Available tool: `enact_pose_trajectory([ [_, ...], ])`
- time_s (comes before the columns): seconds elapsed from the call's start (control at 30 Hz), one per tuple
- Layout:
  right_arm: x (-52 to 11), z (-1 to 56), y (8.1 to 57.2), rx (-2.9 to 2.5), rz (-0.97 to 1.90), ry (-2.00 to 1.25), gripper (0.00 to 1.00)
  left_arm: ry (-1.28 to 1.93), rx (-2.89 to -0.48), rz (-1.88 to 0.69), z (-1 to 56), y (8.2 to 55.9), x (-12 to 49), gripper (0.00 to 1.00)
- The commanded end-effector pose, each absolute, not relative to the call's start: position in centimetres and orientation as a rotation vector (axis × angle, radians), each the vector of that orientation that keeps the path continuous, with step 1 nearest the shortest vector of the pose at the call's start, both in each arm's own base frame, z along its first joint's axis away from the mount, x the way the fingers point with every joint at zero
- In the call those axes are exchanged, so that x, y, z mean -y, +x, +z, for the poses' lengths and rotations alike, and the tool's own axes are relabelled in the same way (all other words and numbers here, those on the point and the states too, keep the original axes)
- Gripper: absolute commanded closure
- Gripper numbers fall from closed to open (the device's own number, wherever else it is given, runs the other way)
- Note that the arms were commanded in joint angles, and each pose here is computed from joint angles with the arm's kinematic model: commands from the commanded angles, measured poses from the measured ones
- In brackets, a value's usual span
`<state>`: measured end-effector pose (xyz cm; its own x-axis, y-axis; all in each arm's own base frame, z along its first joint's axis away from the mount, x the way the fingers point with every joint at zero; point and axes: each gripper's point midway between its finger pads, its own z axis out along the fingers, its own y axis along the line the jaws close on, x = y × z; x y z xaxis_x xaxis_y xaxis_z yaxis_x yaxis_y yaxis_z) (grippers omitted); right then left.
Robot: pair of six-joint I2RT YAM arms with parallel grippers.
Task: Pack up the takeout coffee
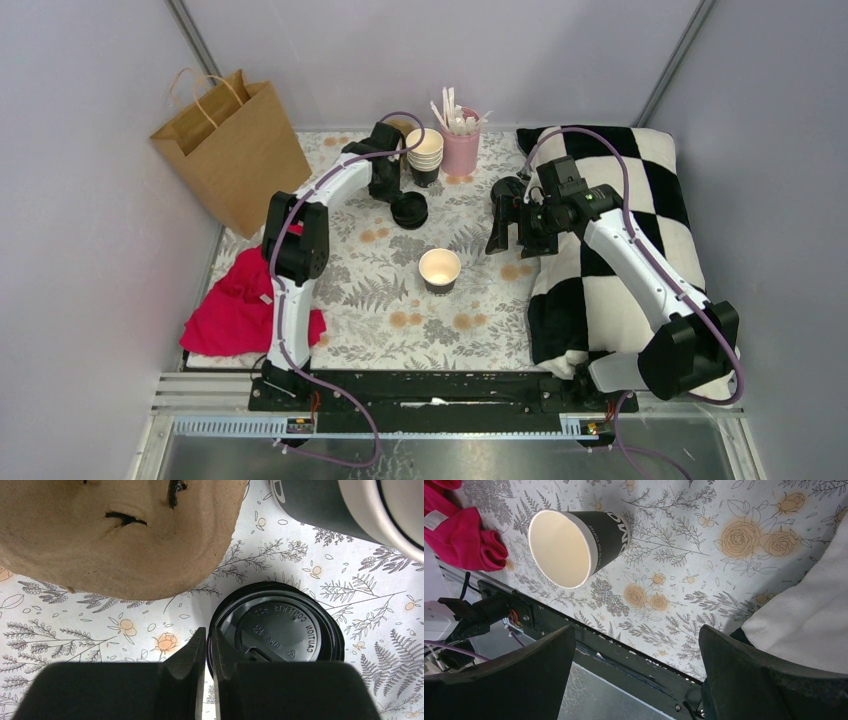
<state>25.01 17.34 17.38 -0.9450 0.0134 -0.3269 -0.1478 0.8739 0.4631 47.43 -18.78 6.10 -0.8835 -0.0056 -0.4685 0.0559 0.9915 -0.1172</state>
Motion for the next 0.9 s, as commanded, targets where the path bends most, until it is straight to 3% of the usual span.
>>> enact_pose_trajectory([
  [0.0,-18.0,18.6,25.4,-2.68,0.757,-0.134,0.0,0.05,-2.615,-0.166,7.2,47.7,18.7,0.89],
  [0.13,-18.0,18.7,25.5,-2.679,0.758,-0.135,0.0,0.05,-2.617,-0.167,7.1,47.7,18.7,0.82],
  [0.33,-18.0,18.7,25.5,-2.677,0.758,-0.134,0.0,0.05,-2.626,-0.16,6.8,47.4,18.5,0.83],
  [0.63,-18.0,18.7,25.6,-2.68,0.757,-0.135,0.0,0.051,-2.615,-0.158,7.0,47.5,18.4,0.9],
  [0.73,-18.0,18.6,25.6,-2.682,0.76,-0.133,0.0,0.052,-2.601,-0.166,7.6,47.7,18.5,0.99],
  [0.87,-18.0,18.6,25.6,-2.683,0.759,-0.134,0.0,0.029,-2.572,-0.172,8.9,48.2,18.6,1.0],
])
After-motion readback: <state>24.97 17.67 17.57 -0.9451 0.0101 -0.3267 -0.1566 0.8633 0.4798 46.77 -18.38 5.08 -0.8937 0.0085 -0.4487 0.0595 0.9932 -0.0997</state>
